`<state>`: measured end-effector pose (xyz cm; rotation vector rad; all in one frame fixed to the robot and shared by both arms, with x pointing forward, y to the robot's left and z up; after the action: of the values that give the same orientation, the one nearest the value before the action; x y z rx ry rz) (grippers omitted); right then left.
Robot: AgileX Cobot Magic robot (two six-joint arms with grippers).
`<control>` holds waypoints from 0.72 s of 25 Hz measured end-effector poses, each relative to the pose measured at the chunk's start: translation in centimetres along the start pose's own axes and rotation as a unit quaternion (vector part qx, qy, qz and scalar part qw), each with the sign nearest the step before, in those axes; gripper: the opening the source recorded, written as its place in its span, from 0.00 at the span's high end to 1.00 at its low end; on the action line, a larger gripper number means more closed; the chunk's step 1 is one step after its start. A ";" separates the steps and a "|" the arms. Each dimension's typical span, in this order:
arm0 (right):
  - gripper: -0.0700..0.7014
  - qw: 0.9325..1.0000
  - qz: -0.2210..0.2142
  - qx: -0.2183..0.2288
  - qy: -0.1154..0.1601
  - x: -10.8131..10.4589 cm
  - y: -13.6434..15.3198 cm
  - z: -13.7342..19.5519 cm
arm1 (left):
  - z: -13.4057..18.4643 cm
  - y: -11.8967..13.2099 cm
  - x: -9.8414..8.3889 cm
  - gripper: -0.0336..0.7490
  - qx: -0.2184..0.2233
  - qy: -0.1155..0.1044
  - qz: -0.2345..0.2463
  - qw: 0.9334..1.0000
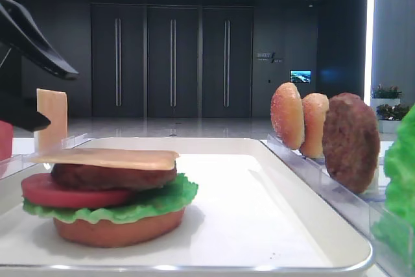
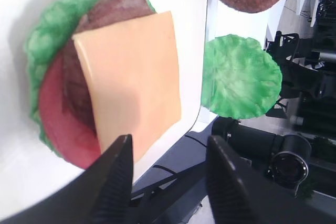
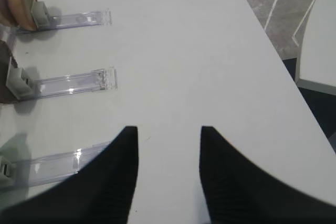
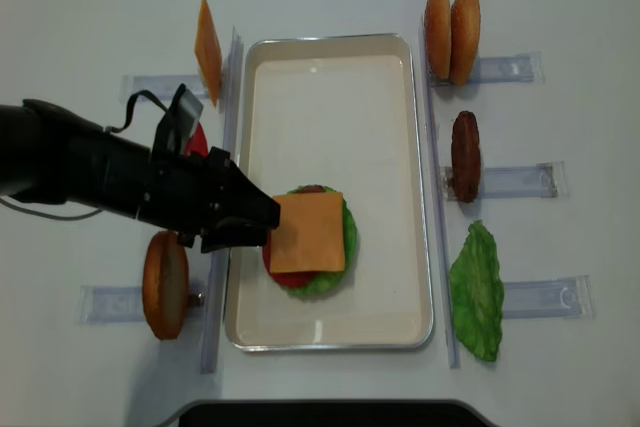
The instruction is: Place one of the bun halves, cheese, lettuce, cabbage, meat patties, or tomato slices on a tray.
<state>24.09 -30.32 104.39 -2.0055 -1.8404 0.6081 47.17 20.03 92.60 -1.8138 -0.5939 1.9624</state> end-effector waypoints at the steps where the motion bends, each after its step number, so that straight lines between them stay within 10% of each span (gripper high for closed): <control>1: 0.55 1.000 0.000 0.000 0.000 0.0 0.0 0.0 | 0.0 -0.1 -0.1 0.51 -0.002 0.002 -0.002 1.000; 12: 0.55 1.000 0.000 0.000 0.000 0.0 0.0 0.0 | -1.1 -1.8 -2.2 0.51 -0.021 0.029 -0.028 0.999; 18: 0.55 1.000 0.000 0.000 0.000 0.0 0.0 0.0 | -3.7 -5.9 -5.7 0.51 -0.043 0.080 -0.148 0.985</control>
<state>24.09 -30.32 104.39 -2.0055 -1.8404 0.6081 51.34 21.90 100.43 -1.7927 -0.8515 1.6028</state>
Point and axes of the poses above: a point on each arm's last joint axis where the gripper is mounted, y pointing out along that axis toward the gripper, x along the wrist's bending axis when the last joint is at zero, z = x × y, the point moved 1 cm from there along y, pointing out along that axis toward the gripper, and after that the axes turned 5 degrees about -y, right-handed, at the moved point
